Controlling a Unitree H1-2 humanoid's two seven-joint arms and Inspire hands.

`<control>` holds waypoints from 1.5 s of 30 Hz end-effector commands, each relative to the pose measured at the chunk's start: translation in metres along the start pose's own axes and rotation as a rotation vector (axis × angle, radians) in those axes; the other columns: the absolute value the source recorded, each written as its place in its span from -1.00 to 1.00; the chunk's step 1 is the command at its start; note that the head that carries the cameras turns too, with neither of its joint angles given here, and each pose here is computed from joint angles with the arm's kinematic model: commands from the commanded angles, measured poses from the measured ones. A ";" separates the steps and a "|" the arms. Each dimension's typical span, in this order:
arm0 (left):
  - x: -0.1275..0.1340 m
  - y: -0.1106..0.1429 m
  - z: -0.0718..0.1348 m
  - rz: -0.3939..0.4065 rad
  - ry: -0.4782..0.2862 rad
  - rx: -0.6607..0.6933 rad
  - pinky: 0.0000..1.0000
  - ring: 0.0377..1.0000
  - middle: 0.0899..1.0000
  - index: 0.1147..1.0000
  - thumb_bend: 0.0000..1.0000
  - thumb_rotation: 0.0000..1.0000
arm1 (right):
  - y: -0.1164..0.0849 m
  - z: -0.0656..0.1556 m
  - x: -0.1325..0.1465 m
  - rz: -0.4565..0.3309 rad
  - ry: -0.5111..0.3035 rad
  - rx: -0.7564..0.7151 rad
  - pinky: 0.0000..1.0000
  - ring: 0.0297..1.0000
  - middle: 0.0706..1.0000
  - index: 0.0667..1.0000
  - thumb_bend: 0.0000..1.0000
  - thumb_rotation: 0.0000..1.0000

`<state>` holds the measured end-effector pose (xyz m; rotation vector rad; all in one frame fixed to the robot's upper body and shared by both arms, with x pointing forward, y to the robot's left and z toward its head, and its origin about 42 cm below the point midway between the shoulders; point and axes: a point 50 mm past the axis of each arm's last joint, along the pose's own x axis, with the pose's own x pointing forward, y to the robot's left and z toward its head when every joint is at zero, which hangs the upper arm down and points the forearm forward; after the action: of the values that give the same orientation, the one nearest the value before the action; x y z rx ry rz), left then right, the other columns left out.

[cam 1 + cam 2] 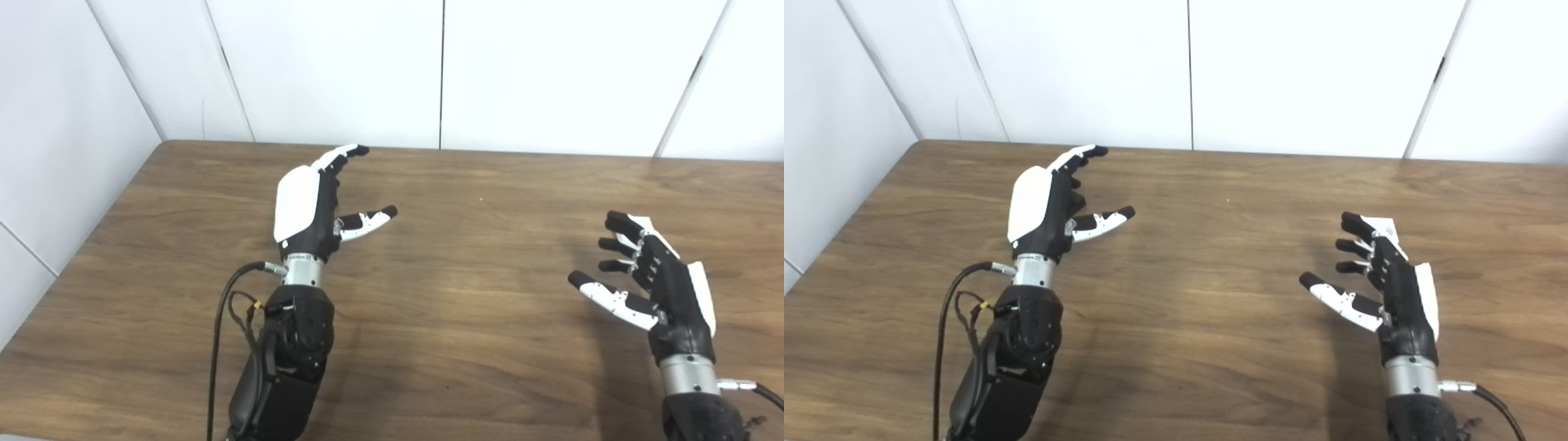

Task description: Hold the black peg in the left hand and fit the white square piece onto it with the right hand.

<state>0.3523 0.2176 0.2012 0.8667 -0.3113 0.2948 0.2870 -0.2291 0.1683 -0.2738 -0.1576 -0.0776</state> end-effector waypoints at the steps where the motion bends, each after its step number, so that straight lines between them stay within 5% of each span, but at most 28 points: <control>1: 0.023 0.019 0.006 0.086 -0.049 0.046 0.26 0.62 0.60 0.45 0.44 -0.70 | -0.001 0.016 0.005 -0.015 -0.075 0.008 0.21 0.47 0.60 0.55 0.32 -1.00; 17: 0.050 0.036 -0.013 0.165 0.009 0.276 0.33 0.64 0.61 0.40 0.49 -0.63 | 0.004 0.010 0.002 -0.005 -0.090 -0.048 0.21 0.44 0.53 0.52 0.35 -1.00; 26: 0.057 0.041 -0.027 0.161 0.082 0.318 0.31 0.63 0.62 0.36 0.50 -0.56 | 0.001 0.012 0.003 -0.013 -0.094 -0.040 0.21 0.45 0.55 0.54 0.35 -1.00; 45: 0.064 0.032 -0.055 0.082 0.246 0.406 0.60 0.77 0.72 0.34 0.60 -0.29 | 0.001 0.016 0.002 -0.013 -0.099 -0.032 0.20 0.44 0.55 0.55 0.35 -1.00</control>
<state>0.3935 0.2830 0.1890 1.1808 0.0028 0.4899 0.2828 -0.2268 0.1632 -0.3123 -0.1513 -0.0810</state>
